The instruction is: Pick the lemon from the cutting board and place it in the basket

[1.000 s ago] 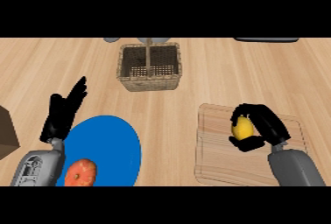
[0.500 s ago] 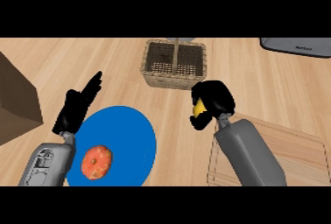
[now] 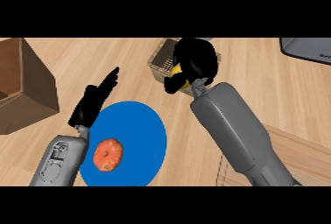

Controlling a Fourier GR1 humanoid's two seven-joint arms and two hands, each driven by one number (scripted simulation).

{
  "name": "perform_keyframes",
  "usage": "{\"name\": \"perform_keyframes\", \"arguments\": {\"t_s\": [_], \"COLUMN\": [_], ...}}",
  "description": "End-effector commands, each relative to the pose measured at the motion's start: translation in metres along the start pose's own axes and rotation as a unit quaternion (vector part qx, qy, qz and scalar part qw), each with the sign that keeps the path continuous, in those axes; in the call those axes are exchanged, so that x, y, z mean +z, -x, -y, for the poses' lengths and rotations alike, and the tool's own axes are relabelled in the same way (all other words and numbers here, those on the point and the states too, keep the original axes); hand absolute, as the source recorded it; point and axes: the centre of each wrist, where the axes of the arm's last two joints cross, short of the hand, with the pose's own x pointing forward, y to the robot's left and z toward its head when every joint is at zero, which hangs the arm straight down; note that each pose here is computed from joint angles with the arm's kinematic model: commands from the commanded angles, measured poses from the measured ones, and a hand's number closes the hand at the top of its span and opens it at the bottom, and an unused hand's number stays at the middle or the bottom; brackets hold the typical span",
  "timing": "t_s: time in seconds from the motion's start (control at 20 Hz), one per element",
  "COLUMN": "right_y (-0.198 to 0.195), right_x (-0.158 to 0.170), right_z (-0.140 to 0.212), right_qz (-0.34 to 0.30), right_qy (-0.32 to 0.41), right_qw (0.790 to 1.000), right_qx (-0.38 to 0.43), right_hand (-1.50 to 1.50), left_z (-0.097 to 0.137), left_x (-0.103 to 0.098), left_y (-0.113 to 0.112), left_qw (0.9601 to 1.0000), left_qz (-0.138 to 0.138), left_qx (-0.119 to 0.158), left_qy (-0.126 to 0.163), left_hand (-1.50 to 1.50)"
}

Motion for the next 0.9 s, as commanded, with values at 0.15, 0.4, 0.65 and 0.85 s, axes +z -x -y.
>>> {"name": "perform_keyframes", "arguments": {"t_s": [0.15, 0.4, 0.65, 0.85], "right_y": [-0.073, -0.126, -0.162, -0.183], "right_x": [0.005, 0.018, 0.026, 0.030], "right_z": [0.084, 0.130, 0.167, 0.186], "right_qz": [-0.029, -0.051, -0.066, -0.075], "right_qy": [0.113, 0.170, 0.195, 0.206], "right_qw": [0.985, 0.971, 0.962, 0.959], "right_qx": [-0.129, -0.161, -0.179, -0.182], "right_hand": [1.50, 1.50, 1.50, 1.50], "left_z": [0.013, 0.011, 0.013, 0.005], "left_x": [-0.010, -0.012, -0.014, -0.017], "left_y": [-0.009, -0.012, -0.007, -0.009], "left_qw": [0.9998, 0.9998, 0.9998, 0.9999], "left_qz": [0.003, 0.002, -0.004, 0.000], "left_qx": [-0.010, -0.013, -0.013, -0.009], "left_qy": [0.016, 0.016, 0.011, -0.006], "left_hand": [0.00, 0.00, 0.00, 0.00]}}
